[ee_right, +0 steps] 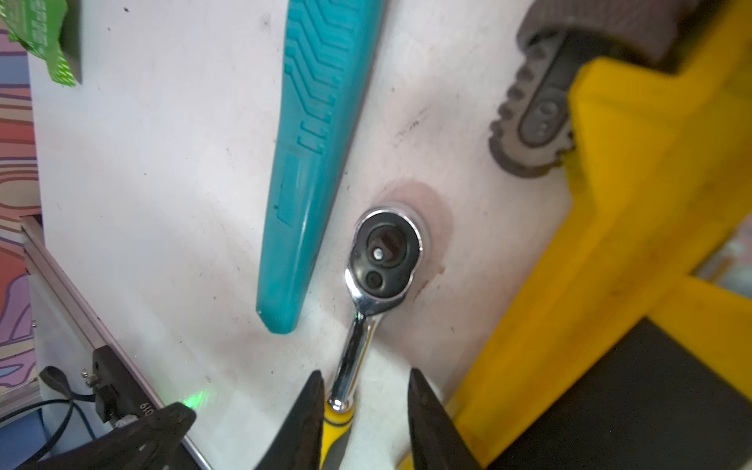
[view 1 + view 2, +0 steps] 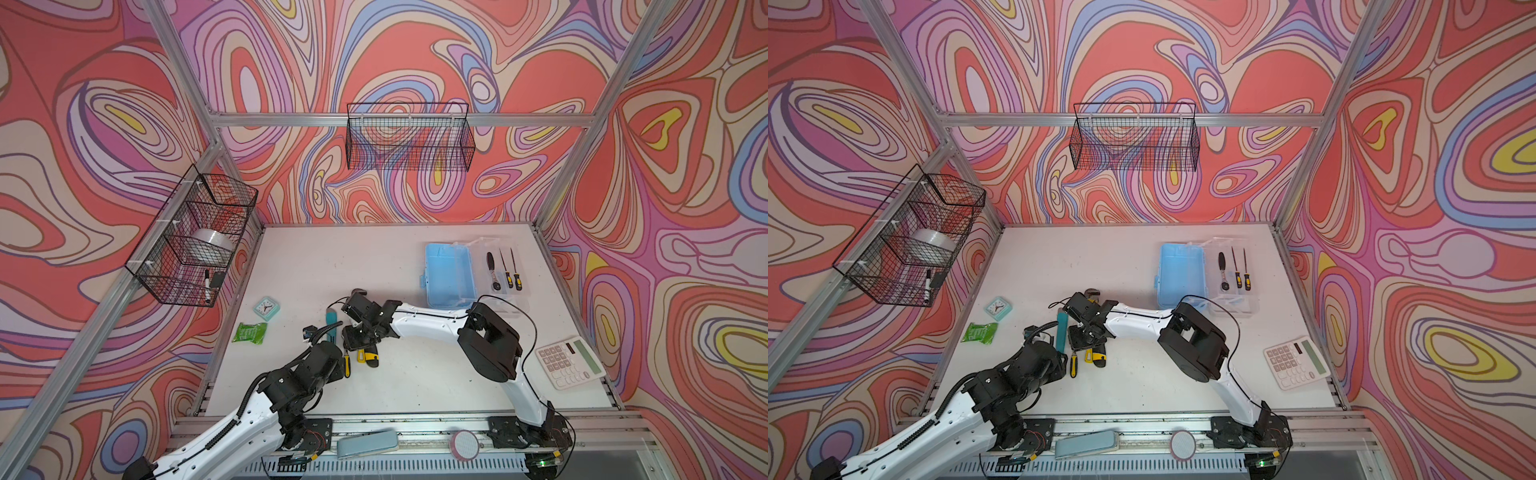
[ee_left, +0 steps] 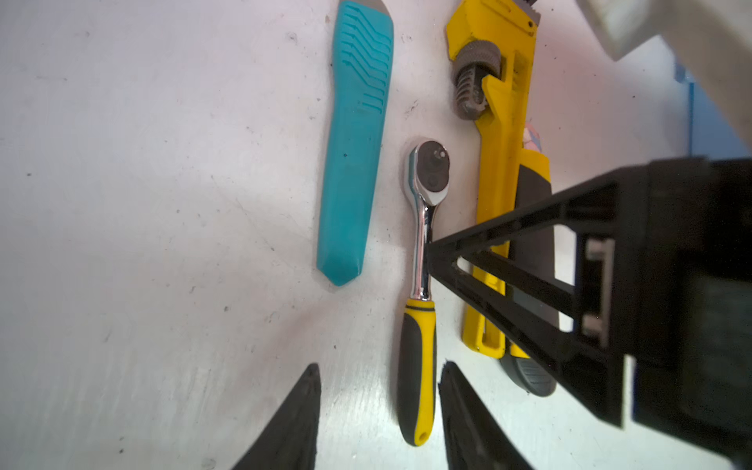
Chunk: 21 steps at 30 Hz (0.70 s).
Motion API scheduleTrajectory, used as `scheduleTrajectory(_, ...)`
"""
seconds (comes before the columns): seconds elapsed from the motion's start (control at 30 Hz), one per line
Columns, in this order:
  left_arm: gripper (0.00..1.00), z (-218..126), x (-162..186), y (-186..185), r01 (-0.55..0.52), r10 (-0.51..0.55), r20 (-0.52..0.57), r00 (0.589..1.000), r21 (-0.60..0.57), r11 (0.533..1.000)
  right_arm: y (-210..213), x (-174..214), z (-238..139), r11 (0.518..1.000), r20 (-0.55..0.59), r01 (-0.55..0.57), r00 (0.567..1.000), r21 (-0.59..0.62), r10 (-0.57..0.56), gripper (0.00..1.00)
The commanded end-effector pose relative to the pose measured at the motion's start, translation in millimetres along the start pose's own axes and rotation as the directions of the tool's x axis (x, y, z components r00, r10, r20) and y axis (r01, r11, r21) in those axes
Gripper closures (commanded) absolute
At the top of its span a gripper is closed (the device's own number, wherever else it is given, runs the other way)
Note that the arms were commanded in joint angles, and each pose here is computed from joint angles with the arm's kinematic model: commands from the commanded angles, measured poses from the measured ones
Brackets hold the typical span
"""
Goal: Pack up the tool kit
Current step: 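Lower the right gripper and grasp the chrome ratchet by its head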
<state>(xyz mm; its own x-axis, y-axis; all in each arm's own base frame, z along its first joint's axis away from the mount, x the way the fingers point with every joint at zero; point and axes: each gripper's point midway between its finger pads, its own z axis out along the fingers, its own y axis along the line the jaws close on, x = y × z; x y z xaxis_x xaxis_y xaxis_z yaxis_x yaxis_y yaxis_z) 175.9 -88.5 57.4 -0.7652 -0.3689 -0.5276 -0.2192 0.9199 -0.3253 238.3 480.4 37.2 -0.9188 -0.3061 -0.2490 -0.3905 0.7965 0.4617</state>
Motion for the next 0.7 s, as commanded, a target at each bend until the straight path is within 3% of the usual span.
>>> scheduleTrajectory(0.0,0.51,-3.6,-1.4,10.8,0.006,-0.005,0.014,1.0,-0.046,0.999,-7.6,4.1,10.0,0.998,-0.014,0.027,1.0,0.065,-0.026,0.65)
scheduleTrajectory(0.2,0.52,-4.0,-1.2,10.8,0.008,-0.007,0.018,1.0,-0.038,0.999,-11.5,8.2,22.5,0.989,-0.041,0.063,0.998,0.132,-0.058,0.65)
scheduleTrajectory(0.4,0.52,-5.0,-2.0,10.1,0.009,-0.008,0.023,1.0,-0.031,0.999,-33.2,14.9,26.8,0.953,-0.079,0.129,0.991,0.274,-0.112,0.66)
scheduleTrajectory(0.67,0.52,-11.1,-6.0,13.0,0.021,-0.02,0.048,0.999,-0.023,1.0,-52.0,21.8,34.1,0.924,-0.127,0.166,0.983,0.346,-0.129,0.72)
